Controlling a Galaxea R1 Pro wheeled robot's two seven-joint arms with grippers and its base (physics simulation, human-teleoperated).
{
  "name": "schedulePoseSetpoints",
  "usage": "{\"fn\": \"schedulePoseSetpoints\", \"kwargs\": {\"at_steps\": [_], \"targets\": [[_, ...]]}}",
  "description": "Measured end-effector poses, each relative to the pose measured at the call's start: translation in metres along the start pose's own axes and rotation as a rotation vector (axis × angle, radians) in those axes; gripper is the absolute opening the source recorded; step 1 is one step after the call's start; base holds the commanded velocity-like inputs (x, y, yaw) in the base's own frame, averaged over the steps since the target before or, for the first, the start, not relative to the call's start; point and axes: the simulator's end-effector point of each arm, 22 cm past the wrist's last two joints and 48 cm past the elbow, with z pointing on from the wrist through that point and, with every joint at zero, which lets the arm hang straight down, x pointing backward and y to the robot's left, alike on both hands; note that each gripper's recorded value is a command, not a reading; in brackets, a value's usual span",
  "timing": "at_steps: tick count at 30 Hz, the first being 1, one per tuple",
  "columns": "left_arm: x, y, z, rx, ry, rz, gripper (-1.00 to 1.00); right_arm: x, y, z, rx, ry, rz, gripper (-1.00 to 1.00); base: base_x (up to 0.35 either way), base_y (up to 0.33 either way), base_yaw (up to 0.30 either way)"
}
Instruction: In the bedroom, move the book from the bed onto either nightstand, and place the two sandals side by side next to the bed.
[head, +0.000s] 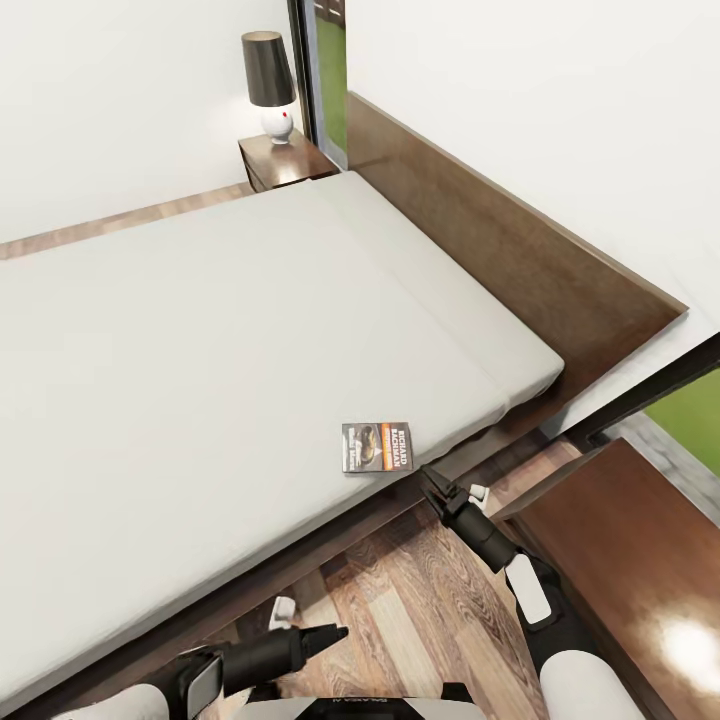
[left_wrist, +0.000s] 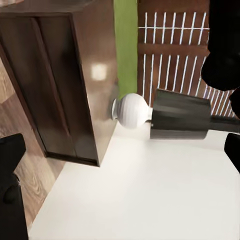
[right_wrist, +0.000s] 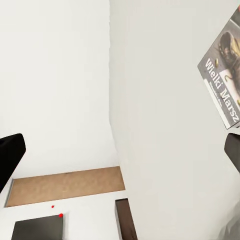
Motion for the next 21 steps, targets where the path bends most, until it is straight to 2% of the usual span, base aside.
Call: {"fn": "schedulePoseSetpoints", "kwargs": {"at_steps": [3,5,9,21], "targets": [[-0.018,-0.009,0.006,0.027,-0.006,0.035,1.00,0.000,0.000,0.000,0.000,0.000,0.000,1.00,0.000,0.000,0.000],[-0.040,-0.024,0.012,0.063,0.002,0.047,1.00,0.000,0.000,0.000,0.000,0.000,0.000,1.00,0.000,0.000,0.000],[-0.068,-0.039,0.011,0.092,0.017,0.071,1.00,0.000,0.000,0.000,0.000,0.000,0.000,1.00,0.000,0.000,0.000],[-0.075,-0.038,0.010,0.073,0.023,0.080,1.00,0.000,0.000,0.000,0.000,0.000,0.000,1.00,0.004,0.000,0.000]]}}
